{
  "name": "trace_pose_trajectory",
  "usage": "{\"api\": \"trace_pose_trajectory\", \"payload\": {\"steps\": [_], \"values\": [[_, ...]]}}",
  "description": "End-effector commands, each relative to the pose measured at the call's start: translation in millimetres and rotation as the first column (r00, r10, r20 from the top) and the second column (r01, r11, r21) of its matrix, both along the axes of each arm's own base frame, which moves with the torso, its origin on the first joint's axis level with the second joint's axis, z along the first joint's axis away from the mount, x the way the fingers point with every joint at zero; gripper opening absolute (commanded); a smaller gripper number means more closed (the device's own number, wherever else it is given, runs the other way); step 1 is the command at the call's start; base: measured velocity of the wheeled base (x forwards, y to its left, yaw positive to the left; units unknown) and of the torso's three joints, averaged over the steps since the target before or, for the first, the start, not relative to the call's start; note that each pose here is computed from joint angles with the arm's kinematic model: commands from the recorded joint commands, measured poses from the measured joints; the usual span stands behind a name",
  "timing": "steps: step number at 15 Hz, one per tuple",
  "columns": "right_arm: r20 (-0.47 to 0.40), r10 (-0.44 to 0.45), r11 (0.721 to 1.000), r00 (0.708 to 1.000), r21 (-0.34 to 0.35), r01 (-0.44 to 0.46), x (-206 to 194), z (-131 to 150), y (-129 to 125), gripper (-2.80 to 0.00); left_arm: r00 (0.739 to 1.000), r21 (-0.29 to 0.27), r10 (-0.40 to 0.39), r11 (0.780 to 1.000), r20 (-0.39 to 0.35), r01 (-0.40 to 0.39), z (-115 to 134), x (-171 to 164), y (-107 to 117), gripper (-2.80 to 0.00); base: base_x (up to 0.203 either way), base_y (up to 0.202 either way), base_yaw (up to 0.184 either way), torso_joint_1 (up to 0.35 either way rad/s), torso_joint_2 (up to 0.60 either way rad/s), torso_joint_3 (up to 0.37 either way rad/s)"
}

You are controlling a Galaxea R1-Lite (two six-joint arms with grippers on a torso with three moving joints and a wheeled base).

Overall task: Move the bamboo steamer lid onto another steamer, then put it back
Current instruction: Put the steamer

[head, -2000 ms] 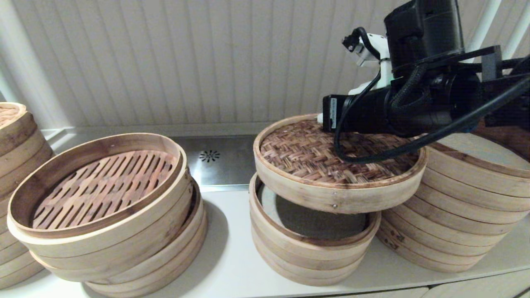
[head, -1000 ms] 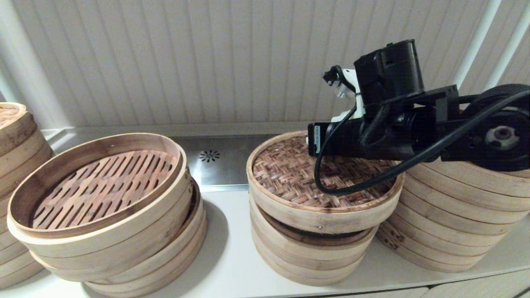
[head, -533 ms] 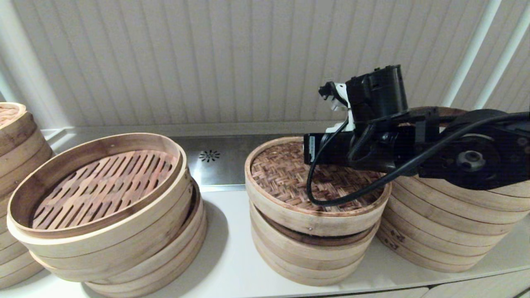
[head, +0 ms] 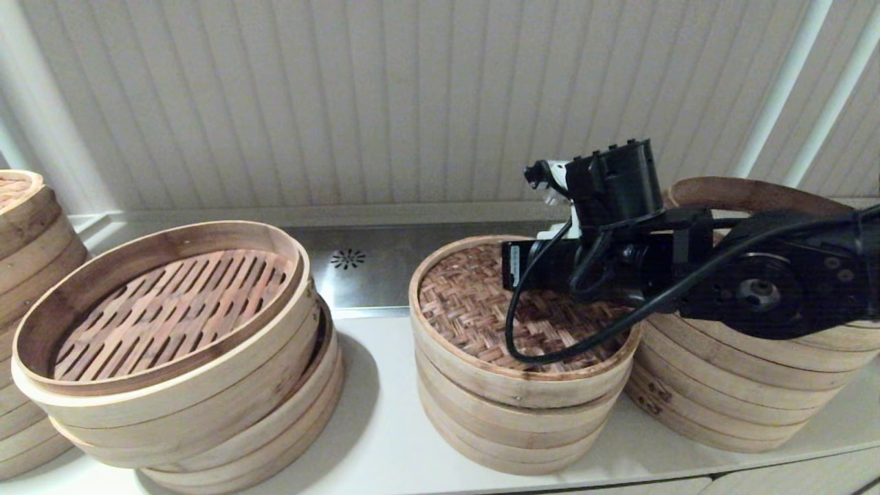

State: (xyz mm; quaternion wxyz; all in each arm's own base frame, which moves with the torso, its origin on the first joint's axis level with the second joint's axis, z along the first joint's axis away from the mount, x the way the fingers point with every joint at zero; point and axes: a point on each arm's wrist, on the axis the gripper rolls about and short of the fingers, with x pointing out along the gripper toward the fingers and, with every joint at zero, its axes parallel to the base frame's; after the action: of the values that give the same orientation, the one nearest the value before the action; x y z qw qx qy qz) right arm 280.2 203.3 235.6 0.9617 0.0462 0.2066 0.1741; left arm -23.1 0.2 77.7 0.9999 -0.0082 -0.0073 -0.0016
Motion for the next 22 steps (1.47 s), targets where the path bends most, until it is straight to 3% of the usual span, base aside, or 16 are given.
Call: {"api": "trace_pose_trajectory", "payload": {"steps": [1, 11, 22], "values": [[-0.018, 0.003, 1.000, 1.000, -0.013, -0.003, 0, -10, 2, -2.80, 1.000, 0.000, 0.000, 1.000, -0.001, 0.000, 0, 0, 0, -2.80, 0.000, 0.000, 0.000, 0.000, 0.00, 0.000], [0.005, 0.000, 1.000, 1.000, 0.001, 0.000, -11, 0, -6, -2.80, 1.000, 0.000, 0.000, 1.000, 0.001, 0.000, 0, 0, 0, -2.80, 0.000, 0.000, 0.000, 0.000, 0.00, 0.000], [-0.032, 0.019, 0.999, 0.999, -0.026, -0.020, -10, -14, 0, -2.80, 1.000, 0.000, 0.000, 1.000, 0.000, 0.000, 0, 0, 0, -2.80, 0.000, 0.000, 0.000, 0.000, 0.00, 0.000]]}}
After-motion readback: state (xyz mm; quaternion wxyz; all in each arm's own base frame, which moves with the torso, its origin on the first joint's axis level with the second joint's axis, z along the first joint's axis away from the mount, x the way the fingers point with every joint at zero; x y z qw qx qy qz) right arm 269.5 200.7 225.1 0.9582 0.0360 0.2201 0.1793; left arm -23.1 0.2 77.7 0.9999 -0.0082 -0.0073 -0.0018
